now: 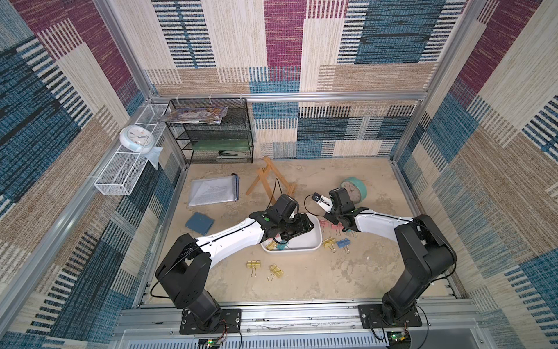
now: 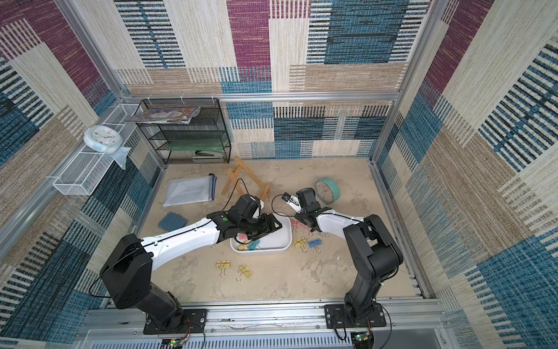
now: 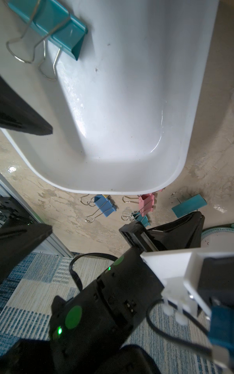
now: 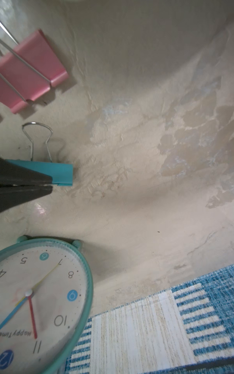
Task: Take out the binder clips from the storage box
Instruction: Place the binder clip at the center of the board, then pick up the binder clip from the storage box.
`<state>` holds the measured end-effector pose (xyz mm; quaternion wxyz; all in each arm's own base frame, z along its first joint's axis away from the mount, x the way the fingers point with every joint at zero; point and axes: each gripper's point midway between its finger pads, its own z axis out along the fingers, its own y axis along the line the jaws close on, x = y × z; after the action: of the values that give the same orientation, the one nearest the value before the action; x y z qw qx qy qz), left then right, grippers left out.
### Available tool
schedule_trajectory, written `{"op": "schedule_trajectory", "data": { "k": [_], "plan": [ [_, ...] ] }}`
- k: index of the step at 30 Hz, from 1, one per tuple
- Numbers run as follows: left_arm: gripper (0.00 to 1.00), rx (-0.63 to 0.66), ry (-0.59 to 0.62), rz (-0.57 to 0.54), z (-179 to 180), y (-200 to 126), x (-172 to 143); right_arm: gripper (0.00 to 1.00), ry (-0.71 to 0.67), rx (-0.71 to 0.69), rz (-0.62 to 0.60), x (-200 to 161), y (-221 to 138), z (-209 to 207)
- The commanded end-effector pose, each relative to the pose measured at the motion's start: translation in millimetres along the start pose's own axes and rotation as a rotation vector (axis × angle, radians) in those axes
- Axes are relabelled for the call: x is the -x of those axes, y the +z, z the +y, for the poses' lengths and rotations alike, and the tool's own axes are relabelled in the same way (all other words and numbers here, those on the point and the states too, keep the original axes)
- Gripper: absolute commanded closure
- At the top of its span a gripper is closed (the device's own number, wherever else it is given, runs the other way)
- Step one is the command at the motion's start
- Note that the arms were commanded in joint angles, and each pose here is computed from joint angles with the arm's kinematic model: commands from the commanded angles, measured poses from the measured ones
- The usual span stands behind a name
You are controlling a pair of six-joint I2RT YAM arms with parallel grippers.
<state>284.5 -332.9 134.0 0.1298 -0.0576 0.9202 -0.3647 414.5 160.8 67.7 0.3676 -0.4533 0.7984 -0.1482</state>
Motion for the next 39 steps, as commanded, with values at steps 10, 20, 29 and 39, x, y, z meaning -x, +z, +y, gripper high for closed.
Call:
{"op": "schedule_trajectory", "data": {
  "k": [10, 20, 29, 39],
  "plan": [
    [0.26, -0.003, 0.014, -0.015, -1, -6, 1, 1.0, -0.05, -0.048, -0.089, 21, 23, -5],
    [0.26, 0.015, 0.017, -0.044, 2, -12, 4, 0.79, 0.058, 0.021, -0.175, 42, -14, -10],
    [0.27, 0.083, 0.016, -0.151, 15, -34, 15, 0.76, 0.347, 0.178, -0.396, 94, -92, -26],
    [0.32, 0.193, -0.056, -0.377, 58, -86, 32, 0.82, 0.76, 0.974, -0.37, 141, -134, 64]
  ]
}}
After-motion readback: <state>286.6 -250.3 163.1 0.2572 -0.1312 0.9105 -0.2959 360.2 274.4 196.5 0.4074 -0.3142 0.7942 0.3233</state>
